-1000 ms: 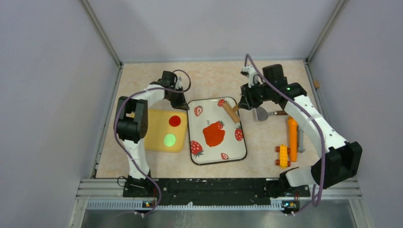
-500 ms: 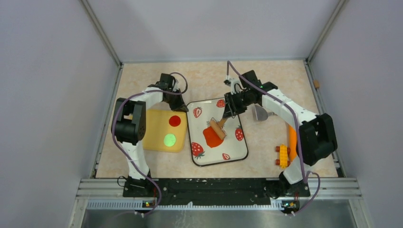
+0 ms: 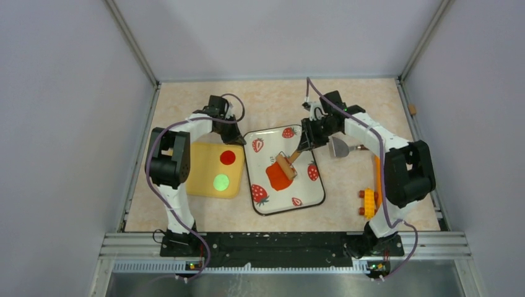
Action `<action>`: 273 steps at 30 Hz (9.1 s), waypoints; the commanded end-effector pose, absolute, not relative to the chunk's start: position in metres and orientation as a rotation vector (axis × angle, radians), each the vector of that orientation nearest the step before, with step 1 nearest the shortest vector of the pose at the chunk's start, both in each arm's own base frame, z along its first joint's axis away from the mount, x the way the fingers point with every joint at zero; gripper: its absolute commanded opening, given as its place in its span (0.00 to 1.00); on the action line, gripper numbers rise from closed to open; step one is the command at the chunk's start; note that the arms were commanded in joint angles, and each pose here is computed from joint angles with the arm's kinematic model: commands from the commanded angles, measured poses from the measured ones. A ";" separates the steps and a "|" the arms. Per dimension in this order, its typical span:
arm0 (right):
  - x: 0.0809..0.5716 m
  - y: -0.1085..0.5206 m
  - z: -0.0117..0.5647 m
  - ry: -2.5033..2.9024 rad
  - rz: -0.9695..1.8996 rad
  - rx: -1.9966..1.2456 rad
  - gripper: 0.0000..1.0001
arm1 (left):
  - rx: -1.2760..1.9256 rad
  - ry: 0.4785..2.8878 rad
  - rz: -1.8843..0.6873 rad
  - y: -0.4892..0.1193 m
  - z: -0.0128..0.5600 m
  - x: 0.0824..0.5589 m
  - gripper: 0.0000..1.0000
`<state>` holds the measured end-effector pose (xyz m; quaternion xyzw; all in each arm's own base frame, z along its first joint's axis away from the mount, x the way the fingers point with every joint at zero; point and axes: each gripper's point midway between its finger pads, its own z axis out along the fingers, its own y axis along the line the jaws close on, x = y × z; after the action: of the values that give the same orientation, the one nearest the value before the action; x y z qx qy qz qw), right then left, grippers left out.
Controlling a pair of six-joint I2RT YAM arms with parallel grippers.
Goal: Roll out the dumpling wrappers from the dough
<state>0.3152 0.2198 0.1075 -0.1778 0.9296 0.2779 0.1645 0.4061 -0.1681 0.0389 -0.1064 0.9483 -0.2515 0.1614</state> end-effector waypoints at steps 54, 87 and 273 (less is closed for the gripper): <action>0.289 0.204 0.267 2.121 1.503 -0.285 0.00 | 1.440 1.527 -0.764 -0.382 0.249 0.322 0.64; 0.318 0.087 0.249 2.206 0.925 -0.115 0.89 | 1.074 2.066 -0.441 -0.281 0.192 0.364 0.00; 0.288 0.295 0.076 2.291 0.325 -1.340 0.00 | -0.069 2.185 -1.023 -0.160 0.174 0.360 0.58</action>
<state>0.2788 0.2884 0.0705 -0.4727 0.8484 0.1216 0.2050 0.3498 -0.1616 0.1510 -0.0416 0.8628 -0.3926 0.3158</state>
